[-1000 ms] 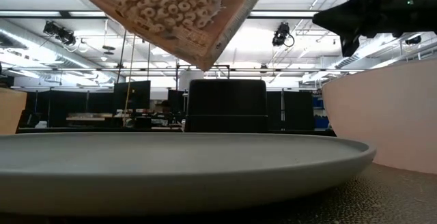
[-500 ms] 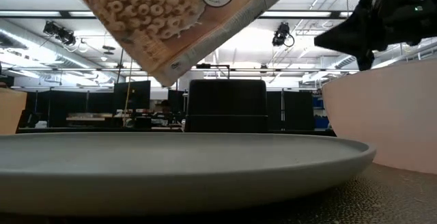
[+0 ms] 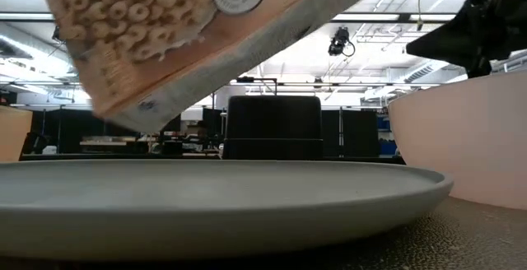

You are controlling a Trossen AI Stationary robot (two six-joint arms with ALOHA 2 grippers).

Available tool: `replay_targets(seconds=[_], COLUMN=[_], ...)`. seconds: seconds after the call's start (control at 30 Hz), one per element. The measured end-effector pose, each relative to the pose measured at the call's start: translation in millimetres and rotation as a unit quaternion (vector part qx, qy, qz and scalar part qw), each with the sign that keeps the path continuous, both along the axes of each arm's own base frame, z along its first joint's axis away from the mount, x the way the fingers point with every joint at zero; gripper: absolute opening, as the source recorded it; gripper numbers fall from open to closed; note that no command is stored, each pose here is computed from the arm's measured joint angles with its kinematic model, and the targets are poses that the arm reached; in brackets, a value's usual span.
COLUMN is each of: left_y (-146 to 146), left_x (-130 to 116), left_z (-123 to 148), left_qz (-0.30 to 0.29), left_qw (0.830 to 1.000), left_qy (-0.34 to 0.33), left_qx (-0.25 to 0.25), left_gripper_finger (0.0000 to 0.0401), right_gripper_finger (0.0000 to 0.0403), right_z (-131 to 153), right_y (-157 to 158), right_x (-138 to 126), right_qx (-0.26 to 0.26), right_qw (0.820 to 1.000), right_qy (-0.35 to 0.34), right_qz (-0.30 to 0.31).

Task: Arrange a breakfast setting
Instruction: Pour the cereal from the cereal box into the orange bowl

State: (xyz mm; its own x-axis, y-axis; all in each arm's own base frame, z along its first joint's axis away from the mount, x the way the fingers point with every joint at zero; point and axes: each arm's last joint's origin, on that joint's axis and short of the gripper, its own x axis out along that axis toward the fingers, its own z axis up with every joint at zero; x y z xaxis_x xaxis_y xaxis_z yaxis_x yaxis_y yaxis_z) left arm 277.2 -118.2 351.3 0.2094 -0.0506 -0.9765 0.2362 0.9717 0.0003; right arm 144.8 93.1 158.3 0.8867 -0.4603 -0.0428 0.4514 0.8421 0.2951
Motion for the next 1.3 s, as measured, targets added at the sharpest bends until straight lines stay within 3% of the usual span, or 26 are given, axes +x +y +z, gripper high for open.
replay_targets(seconds=[0.33,0.53,0.83,1.0,1.1,1.3], left_y=[0,-4,-5,-4,-4,-2], left_x=[11,34,54,54,54,54], left_z=[-7,2,5,0,-6,-16], left_qz=[0.025,0.014,0.005,0.007,0.002,-0.026], left_qw=[0.998,0.998,0.998,0.998,0.998,0.997], left_qy=[0.048,0.053,0.041,0.051,0.057,0.061], left_qx=[-0.014,-0.01,-0.037,-0.029,-0.011,0.039], left_gripper_finger=[0.0185,0.0185,0.0185,0.0185,0.0185,0.0185], right_gripper_finger=[0.0012,0.0012,0.0012,0.0012,0.0012,0.0029], right_z=[-13,-14,1,6,15,51], right_y=[15,29,45,54,60,75], right_x=[11,21,-2,-11,-8,7], right_qx=[0.005,-0.015,-0.047,-0.054,-0.089,-0.146], right_qw=[0.999,0.999,0.998,0.998,0.995,0.98], right_qy=[0.008,0.021,0.01,0.012,0.029,0.005], right_qz=[-0.034,-0.034,-0.051,-0.018,0.013,0.133])
